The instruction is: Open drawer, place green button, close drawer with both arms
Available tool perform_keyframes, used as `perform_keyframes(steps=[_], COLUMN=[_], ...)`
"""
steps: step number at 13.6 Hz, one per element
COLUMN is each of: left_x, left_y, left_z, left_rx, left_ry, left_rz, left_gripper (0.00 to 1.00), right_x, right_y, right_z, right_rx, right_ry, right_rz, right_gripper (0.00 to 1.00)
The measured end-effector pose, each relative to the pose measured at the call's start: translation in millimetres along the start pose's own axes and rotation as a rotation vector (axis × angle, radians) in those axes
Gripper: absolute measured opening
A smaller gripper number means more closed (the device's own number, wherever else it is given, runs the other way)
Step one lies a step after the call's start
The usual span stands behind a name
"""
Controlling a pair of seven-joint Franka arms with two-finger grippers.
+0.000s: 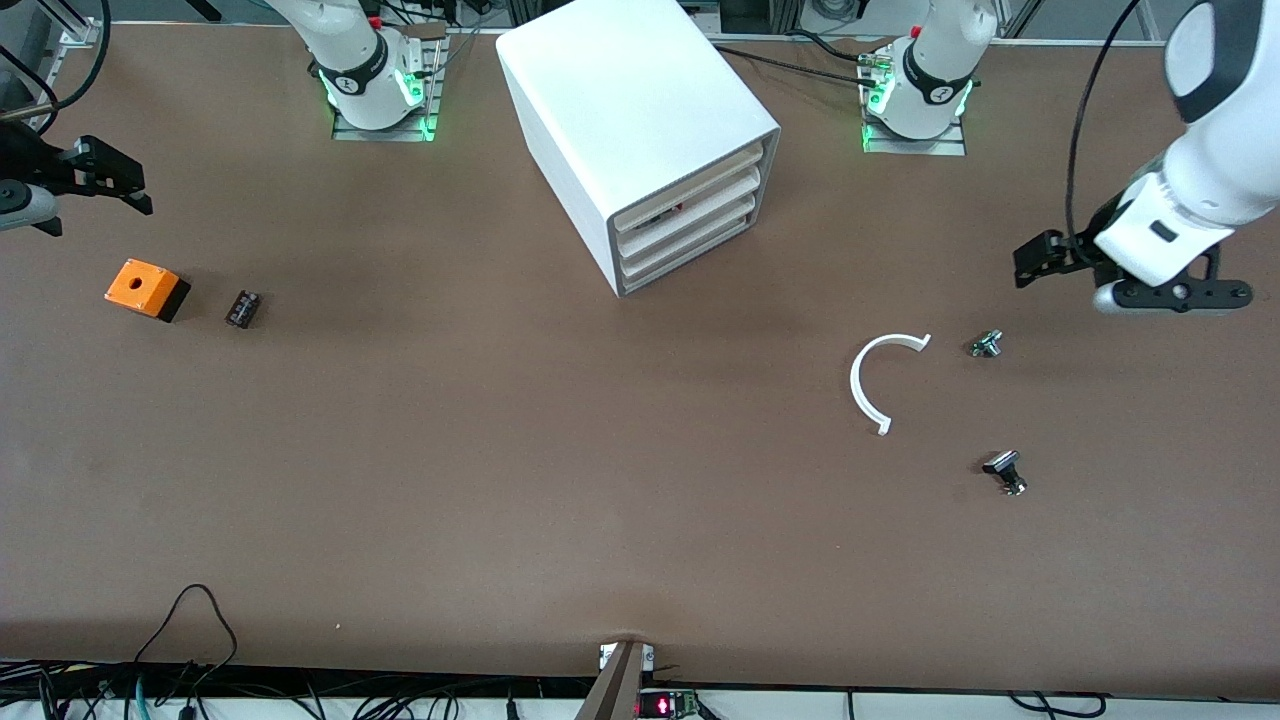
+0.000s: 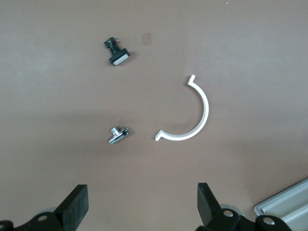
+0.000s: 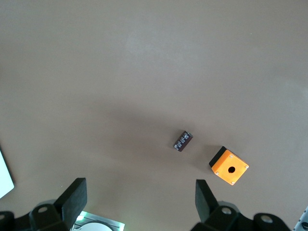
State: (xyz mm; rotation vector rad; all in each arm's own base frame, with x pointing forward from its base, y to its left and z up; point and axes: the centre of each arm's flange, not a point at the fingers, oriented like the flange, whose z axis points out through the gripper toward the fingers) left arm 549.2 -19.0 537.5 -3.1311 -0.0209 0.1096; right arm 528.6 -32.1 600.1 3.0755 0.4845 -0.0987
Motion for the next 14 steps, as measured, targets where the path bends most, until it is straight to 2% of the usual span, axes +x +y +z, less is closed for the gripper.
perform_keyframes(steps=[3, 6, 14], left_x=[-6.1, -5.7, -0.6], left_y=[-10.6, -8.2, -28.4], left_z=[-24.2, -41.6, -36.8], left_rx=[0.048, 0.049, 0.048], left_ry=[-0.03, -0.017, -0.028], left_rz=[0.029, 0.032, -0.003], left_gripper=[1.0, 1.0, 1.0], right_x=[6.7, 8.0, 8.1], right_y=[-1.5, -1.4, -1.3], right_z=[6.8, 8.6, 8.2], right_rx=[0.01, 0.011, 0.011], right_ry=[0.002, 0.0, 0.0], right_rz=[-0.005, -0.006, -0.006], right_gripper=[1.0, 1.0, 1.0])
